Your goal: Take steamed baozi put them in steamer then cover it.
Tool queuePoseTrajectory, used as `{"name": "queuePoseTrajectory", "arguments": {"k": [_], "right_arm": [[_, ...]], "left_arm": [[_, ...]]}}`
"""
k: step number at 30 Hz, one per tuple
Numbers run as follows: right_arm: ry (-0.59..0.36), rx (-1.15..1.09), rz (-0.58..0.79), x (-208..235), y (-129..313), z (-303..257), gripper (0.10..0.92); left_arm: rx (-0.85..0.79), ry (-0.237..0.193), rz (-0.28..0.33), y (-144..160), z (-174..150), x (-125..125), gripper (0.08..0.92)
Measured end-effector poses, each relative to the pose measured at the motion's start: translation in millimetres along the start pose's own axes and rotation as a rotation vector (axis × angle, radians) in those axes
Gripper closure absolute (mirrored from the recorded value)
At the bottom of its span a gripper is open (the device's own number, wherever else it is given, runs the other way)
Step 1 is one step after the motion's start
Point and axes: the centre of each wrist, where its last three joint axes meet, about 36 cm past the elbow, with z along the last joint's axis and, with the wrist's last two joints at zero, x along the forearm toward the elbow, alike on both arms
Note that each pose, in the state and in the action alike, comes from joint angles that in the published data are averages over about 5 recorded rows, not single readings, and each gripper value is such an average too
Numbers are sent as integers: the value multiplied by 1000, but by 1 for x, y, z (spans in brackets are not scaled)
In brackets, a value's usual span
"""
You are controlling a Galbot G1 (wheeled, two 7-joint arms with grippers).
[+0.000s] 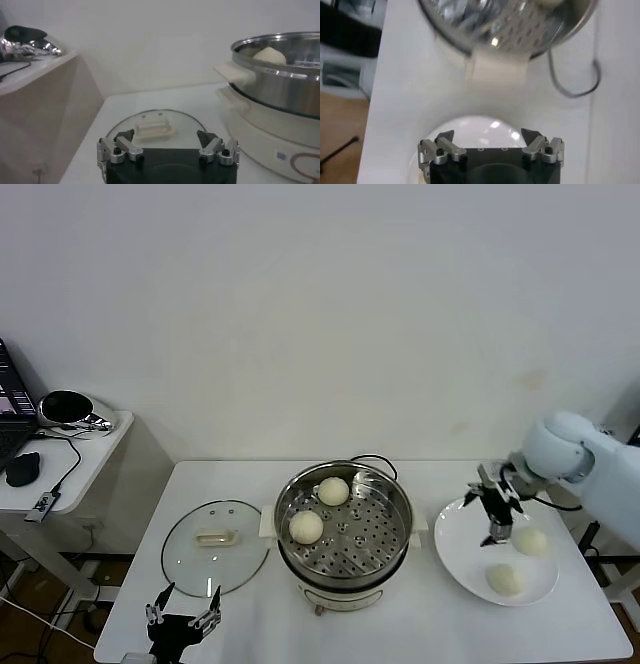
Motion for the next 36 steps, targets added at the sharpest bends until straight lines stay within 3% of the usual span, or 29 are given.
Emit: {"name": "queuePoseTrajectory", "arguments": {"k": [11,36], "right_arm": [[79,-28,-33,-43,16,31,200],[86,-96,-132,-103,48,59,200]], "left_arm": [[-6,28,-5,0,7,5,177],[-5,51,1,-2,14,4,177]]}}
